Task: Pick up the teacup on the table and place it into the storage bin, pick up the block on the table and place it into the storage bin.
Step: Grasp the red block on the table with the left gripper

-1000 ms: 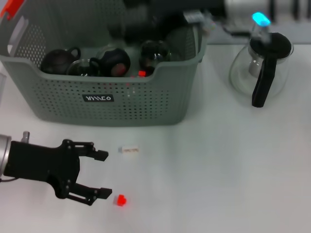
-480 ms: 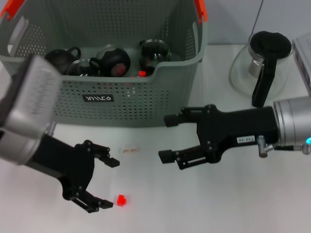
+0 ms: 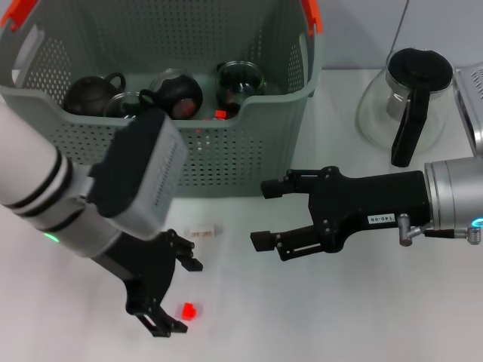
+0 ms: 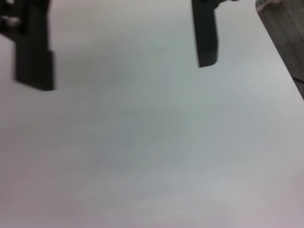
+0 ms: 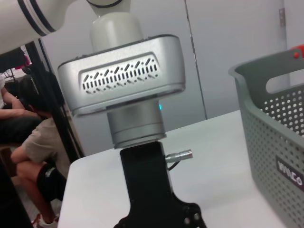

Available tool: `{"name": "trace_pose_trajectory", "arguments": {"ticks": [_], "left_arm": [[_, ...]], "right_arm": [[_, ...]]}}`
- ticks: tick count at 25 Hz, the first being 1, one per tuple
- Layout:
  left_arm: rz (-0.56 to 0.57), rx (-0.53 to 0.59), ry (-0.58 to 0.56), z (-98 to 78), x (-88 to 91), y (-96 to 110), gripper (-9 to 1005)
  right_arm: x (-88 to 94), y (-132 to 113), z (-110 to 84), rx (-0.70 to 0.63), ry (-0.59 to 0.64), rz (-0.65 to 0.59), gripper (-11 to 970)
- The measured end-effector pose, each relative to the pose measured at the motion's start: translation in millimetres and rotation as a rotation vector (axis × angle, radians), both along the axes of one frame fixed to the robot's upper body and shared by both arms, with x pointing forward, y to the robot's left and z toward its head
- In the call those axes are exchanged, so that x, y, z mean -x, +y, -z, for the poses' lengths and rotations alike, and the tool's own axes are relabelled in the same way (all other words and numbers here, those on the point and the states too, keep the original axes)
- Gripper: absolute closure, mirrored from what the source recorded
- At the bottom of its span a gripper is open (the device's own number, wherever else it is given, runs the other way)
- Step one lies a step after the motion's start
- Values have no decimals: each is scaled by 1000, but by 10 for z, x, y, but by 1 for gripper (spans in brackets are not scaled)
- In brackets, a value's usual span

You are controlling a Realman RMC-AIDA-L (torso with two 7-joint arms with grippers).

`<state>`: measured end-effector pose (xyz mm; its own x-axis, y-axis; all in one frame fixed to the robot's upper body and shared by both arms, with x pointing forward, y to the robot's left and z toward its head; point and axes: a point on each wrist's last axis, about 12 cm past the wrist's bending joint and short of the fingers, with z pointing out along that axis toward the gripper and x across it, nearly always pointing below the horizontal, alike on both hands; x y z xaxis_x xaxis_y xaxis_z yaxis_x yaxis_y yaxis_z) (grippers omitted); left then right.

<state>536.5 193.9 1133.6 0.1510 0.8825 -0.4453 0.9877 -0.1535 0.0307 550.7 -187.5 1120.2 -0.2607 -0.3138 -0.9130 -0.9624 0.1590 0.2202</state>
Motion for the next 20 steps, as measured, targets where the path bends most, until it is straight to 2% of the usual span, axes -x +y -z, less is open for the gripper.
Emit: {"name": "trace_pose_trajectory", "arguments": {"ticks": [8,20], "left_arm": [[-8,-84,23,97,56,-214,127],[-86,-128,39,205,45,-294,193]], "right_arm": [[-18,-1,-2,4,-29,1,32],[9,-26,80,13,-46,-9,32]]}}
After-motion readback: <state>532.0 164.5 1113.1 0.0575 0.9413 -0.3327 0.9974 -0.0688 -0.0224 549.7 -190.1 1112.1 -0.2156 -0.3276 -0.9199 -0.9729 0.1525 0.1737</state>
